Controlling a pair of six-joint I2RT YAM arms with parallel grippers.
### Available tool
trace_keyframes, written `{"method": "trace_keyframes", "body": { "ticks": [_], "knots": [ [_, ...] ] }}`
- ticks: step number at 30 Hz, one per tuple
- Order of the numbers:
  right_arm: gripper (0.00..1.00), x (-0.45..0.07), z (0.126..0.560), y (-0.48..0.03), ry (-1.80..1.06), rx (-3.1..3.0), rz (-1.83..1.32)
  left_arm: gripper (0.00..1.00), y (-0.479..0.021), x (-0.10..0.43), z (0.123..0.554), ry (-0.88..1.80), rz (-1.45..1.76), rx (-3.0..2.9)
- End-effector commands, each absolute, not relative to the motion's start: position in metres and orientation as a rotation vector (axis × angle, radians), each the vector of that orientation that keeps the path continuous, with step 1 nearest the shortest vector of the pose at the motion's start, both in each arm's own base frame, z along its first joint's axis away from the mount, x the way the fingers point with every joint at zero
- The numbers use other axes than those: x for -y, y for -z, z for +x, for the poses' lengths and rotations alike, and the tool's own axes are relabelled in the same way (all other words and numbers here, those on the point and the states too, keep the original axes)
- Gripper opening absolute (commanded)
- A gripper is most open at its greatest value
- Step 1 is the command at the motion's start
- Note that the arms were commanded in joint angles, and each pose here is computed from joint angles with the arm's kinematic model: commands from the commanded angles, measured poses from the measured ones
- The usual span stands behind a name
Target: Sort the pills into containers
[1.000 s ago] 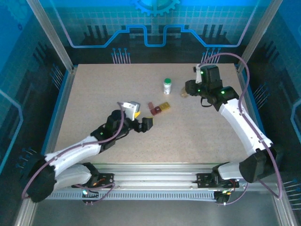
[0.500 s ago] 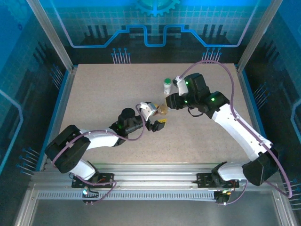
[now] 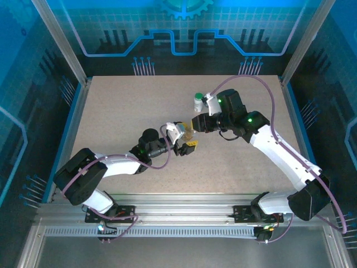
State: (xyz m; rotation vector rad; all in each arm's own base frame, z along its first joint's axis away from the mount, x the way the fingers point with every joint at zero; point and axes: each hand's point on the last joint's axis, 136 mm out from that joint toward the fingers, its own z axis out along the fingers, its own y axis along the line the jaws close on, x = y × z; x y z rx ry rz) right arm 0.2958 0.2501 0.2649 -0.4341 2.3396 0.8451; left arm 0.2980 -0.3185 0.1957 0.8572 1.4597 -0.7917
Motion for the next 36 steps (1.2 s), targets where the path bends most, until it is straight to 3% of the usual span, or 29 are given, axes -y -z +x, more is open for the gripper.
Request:
{"method": "trace_keyframes", "body": {
  "ticks": [1,13,18,22,30,36],
  "knots": [
    [0.29,-0.257,0.289,-0.273,-0.893,-2.306,-0.447,0.72,-0.202,0.324,0.284,0.83,0.921,-1.391],
    [0.29,-0.25,0.284,-0.268,-0.851,-2.317,-0.46,0.69,-0.207,0.324,0.281,0.839,0.916,-1.379],
    [0.29,-0.248,0.282,-0.268,-0.832,-2.319,-0.495,0.52,-0.205,0.325,0.278,0.842,0.926,-1.376],
    [0.29,-0.245,0.282,-0.266,-0.786,-2.319,-0.565,0.45,-0.205,0.323,0.276,0.842,0.922,-1.368],
    [0.23,-0.251,0.268,-0.27,-0.683,-2.035,-1.035,0.39,-0.203,0.325,0.258,0.938,0.985,-1.342],
    [0.24,-0.268,0.211,-0.281,-0.769,-1.411,-1.524,0.33,-0.205,0.324,0.234,1.05,1.081,-1.272]
  ]
}}
